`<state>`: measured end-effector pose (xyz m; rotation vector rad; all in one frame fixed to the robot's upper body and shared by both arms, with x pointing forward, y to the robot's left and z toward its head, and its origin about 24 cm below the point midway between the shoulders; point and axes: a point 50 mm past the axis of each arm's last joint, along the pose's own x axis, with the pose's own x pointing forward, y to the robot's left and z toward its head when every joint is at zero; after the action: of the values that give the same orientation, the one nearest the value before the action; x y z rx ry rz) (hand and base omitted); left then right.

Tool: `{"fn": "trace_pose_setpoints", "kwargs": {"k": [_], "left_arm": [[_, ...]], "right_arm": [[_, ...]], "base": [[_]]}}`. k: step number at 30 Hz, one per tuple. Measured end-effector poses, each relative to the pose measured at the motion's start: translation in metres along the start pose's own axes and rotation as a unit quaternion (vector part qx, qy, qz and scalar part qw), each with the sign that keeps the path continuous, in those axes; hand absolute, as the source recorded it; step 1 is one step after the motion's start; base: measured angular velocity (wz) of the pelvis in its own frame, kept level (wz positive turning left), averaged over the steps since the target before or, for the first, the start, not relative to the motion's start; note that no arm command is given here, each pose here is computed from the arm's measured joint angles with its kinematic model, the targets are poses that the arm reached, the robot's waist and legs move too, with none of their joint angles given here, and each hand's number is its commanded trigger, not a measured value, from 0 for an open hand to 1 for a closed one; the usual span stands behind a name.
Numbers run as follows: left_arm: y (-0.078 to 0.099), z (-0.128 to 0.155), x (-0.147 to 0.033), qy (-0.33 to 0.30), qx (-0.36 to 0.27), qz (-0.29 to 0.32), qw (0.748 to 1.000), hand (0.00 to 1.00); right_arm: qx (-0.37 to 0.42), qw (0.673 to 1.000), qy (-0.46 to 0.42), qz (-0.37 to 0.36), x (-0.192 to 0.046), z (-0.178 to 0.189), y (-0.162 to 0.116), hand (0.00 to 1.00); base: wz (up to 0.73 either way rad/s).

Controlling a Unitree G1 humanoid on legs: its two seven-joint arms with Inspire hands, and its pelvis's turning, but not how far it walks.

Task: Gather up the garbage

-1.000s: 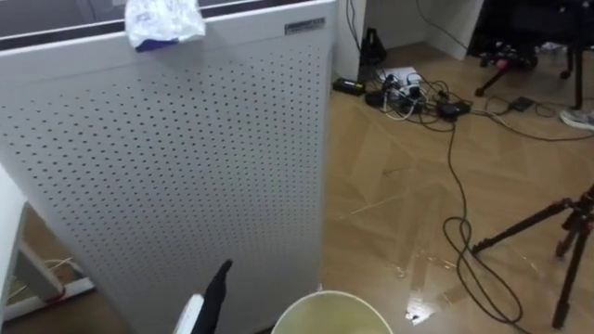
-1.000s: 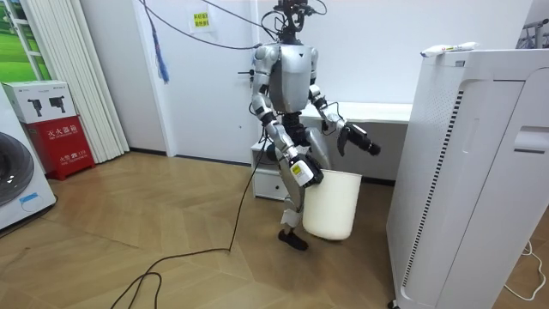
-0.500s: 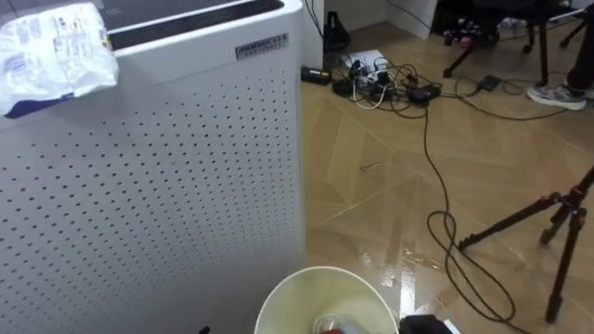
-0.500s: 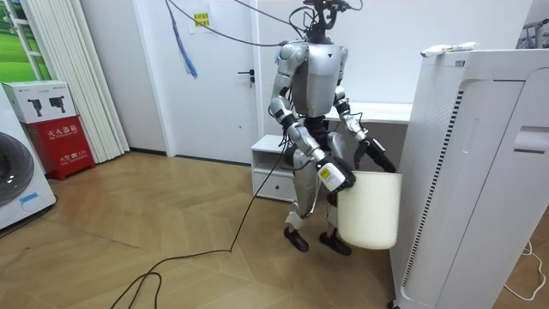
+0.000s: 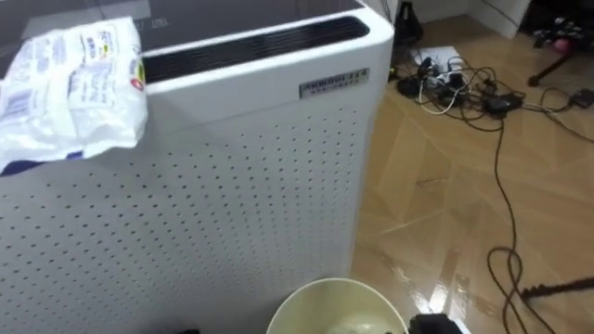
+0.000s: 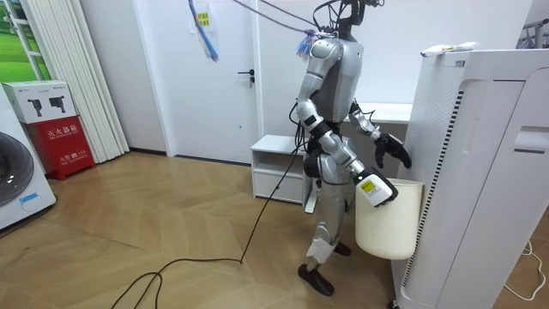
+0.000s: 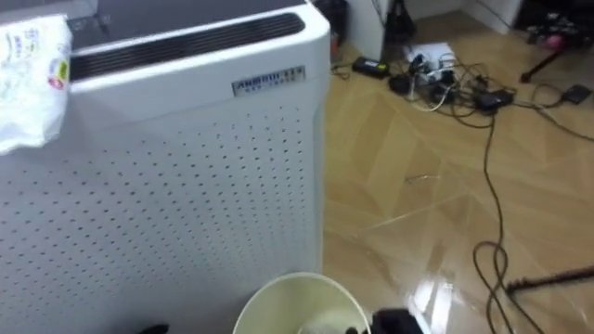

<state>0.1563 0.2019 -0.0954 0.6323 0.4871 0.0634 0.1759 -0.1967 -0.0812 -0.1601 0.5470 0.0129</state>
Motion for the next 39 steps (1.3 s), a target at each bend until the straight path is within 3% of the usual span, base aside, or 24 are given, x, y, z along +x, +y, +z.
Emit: {"fn": "trace_pose_setpoints", "kwargs": {"k": [7,24,39], "left_arm": [[0.011,0.004,0.001,-0.015,-0.005,0.062,0.998,0.0],[0.023,0.029,0.002,-0.087,-0.059,0.151,0.983,0.0],[0.03,0.039,0.0,-0.104,-0.084,0.199,0.971,0.0]], "right_arm": [[-0.01,1.0,0.0,0.004,0.0,0.0,-0.004,1.0],[-0.017,1.0,0.01,0.003,-0.004,-0.006,-0.007,1.0],[-0.016,1.0,0.012,-0.014,-0.005,-0.008,-0.005,1.0]], "base": [[0.11],[0.26],[0.06]]}}
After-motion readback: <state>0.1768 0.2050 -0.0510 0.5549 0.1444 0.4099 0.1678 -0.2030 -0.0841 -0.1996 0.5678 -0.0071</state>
